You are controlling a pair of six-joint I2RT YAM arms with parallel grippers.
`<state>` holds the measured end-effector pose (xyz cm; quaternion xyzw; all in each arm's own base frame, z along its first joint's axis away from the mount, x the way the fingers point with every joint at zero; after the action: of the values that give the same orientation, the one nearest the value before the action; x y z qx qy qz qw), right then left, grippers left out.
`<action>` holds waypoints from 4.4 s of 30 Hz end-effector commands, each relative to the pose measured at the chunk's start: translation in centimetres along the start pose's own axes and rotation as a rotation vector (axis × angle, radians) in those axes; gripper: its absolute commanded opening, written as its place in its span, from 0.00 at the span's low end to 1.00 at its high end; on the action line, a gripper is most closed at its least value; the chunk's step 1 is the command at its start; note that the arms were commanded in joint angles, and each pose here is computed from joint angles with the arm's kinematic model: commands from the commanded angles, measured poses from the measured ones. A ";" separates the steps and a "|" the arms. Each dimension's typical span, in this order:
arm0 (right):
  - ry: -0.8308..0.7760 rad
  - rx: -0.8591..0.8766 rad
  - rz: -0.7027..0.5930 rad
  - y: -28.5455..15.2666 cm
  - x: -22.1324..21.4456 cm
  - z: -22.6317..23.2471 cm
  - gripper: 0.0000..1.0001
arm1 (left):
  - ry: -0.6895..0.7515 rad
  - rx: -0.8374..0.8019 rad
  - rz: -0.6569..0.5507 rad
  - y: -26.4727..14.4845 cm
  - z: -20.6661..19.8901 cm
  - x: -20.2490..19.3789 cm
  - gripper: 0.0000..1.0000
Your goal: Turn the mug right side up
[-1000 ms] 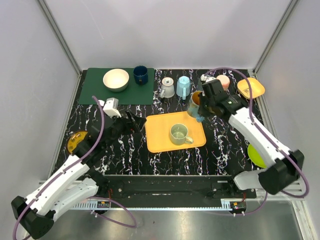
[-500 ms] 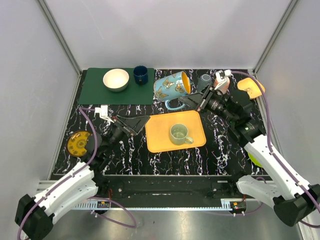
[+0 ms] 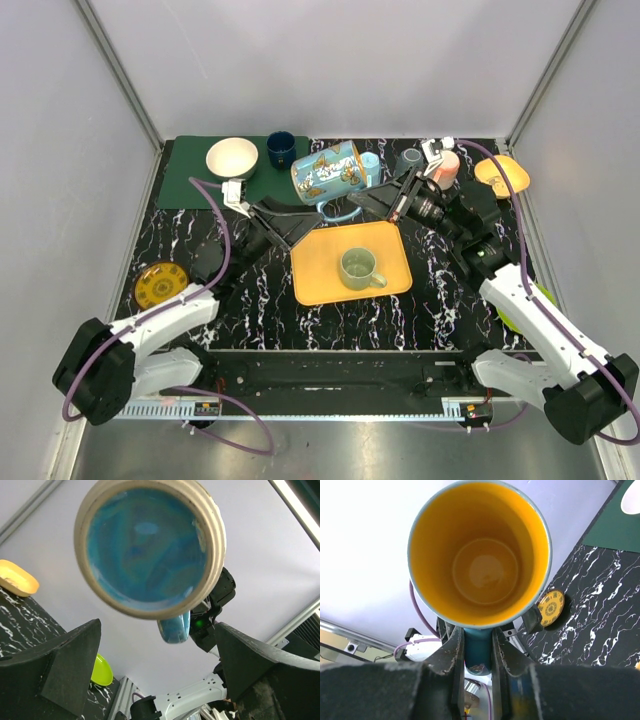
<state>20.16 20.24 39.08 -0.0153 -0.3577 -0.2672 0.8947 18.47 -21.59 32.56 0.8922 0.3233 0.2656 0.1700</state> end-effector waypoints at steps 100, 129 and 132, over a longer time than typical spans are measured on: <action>-0.310 -0.613 0.095 -7.2 -3.3 -5.9 0.81 | 0.526 1.473 0.053 -7.2 22.7 8.4 0.00; -0.498 -0.841 0.859 -6.1 -10.2 -13.0 0.82 | 0.429 1.115 -0.101 -10.7 5.8 4.9 0.67; -0.499 -0.835 0.911 -5.8 -10.8 -13.7 0.82 | 0.414 1.056 -0.092 -11.2 4.8 3.9 0.67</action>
<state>19.23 17.34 21.01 -0.5590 -0.3558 -0.0054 0.7489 19.94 -10.63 25.36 0.7394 0.5009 0.2368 -0.3826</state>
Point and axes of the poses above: each gripper's point midway between its finger pads, its own y axis out along the fingers, its own z axis along the line the jaws close on, x = y × z, the point moved 8 cm from there along -y, back along the fingers, and after that the axes turned 9 degrees about -y, right-handed, at the moved point
